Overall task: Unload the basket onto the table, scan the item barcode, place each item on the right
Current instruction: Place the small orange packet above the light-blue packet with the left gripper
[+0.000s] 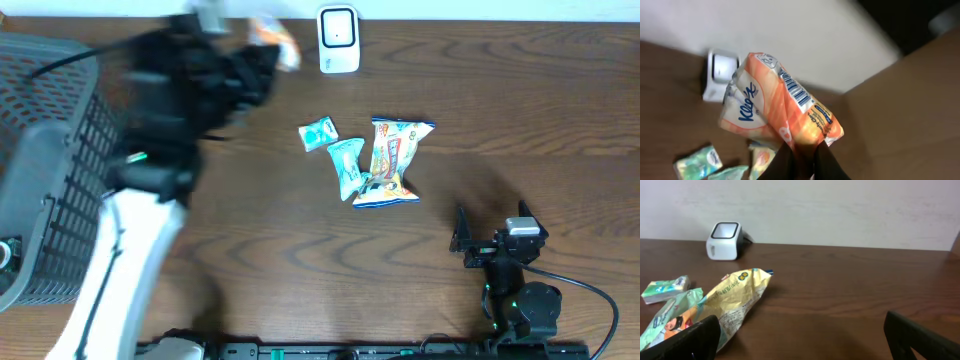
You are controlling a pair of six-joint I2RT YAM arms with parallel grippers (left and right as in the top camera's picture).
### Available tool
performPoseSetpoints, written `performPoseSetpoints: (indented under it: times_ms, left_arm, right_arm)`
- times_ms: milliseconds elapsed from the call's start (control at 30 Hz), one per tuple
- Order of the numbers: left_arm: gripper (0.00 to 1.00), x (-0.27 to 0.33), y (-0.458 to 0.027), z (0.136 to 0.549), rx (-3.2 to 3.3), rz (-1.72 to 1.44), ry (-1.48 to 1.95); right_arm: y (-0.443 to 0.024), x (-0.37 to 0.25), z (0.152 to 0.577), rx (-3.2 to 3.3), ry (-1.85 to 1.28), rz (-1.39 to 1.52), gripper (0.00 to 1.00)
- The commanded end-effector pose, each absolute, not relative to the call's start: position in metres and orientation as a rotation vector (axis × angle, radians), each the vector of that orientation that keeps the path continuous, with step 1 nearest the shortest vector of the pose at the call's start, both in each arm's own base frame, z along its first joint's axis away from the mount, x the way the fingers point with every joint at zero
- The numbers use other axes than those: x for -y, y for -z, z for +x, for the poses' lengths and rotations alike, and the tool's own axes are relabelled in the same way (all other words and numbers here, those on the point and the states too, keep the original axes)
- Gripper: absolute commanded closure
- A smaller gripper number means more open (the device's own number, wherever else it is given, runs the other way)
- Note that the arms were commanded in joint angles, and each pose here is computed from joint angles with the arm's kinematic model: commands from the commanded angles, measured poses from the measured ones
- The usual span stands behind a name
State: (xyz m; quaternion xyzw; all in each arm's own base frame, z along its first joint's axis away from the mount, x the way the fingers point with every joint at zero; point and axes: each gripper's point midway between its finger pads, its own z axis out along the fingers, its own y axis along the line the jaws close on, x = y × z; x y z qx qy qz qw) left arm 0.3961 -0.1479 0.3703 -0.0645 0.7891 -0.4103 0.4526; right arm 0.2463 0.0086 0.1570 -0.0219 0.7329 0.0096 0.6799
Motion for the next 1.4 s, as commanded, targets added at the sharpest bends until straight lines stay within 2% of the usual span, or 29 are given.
performPoseSetpoints:
  times_ms: [0, 267, 400, 500, 533, 600, 667, 900, 1100, 1133, 1267, 1367]
  left_arm:
    - [0.92, 0.189, -0.301, 0.426, -2.075, -0.102, 0.690]
    - [0.93, 0.262, -0.181, 0.448, -2.247, 0.116, 0.504]
    - [0.92, 0.277, -0.127, 0.454, -2.317, 0.150, 0.478]
    - [0.92, 0.280, -0.105, 0.456, -2.348, 0.155, 0.465]
    - [0.88, 0.280, -0.099, 0.456, -2.360, 0.156, 0.459]
    - [0.60, 0.279, -0.094, 0.456, -2.369, 0.156, 0.454]
    - [0.56, 0.280, -0.095, 0.456, -2.366, 0.157, 0.455]
    - [0.55, 0.279, -0.131, 0.460, -2.286, 0.145, 0.491]
    - [0.55, 0.246, -0.215, 0.465, -2.130, 0.072, 0.522]
    - [0.52, 0.221, -0.250, 0.465, -2.070, 0.023, 0.517]
    - [0.51, 0.145, -0.319, 0.459, -1.934, -0.113, 0.468]
    - [0.42, 0.074, -0.368, 0.444, -1.817, -0.236, 0.396]
  right_arm:
    - [-0.156, -0.007, 0.246, -1.646, -0.020, -0.038, 0.01]
    - [-0.157, -0.007, 0.246, -1.645, -0.019, -0.038, 0.01]
    - [-0.156, -0.007, 0.246, -1.646, -0.019, -0.038, 0.01]
    - [-0.156, -0.007, 0.246, -1.646, -0.019, -0.038, 0.01]
    - [-0.156, -0.007, 0.246, -1.646, -0.019, -0.038, 0.01]
    - [-0.156, -0.007, 0.246, -1.646, -0.020, -0.038, 0.01]
    - [-0.157, -0.007, 0.246, -1.645, -0.019, -0.038, 0.01]
    - [-0.156, -0.007, 0.246, -1.646, -0.019, -0.038, 0.01]
    - [-0.156, -0.007, 0.246, -1.646, -0.019, -0.038, 0.01]
    - [-0.156, -0.007, 0.246, -1.646, -0.020, -0.038, 0.01]
    - [-0.156, -0.007, 0.246, -1.646, -0.020, -0.038, 0.01]
    - [-0.157, -0.007, 0.246, -1.645, -0.019, -0.038, 0.01]
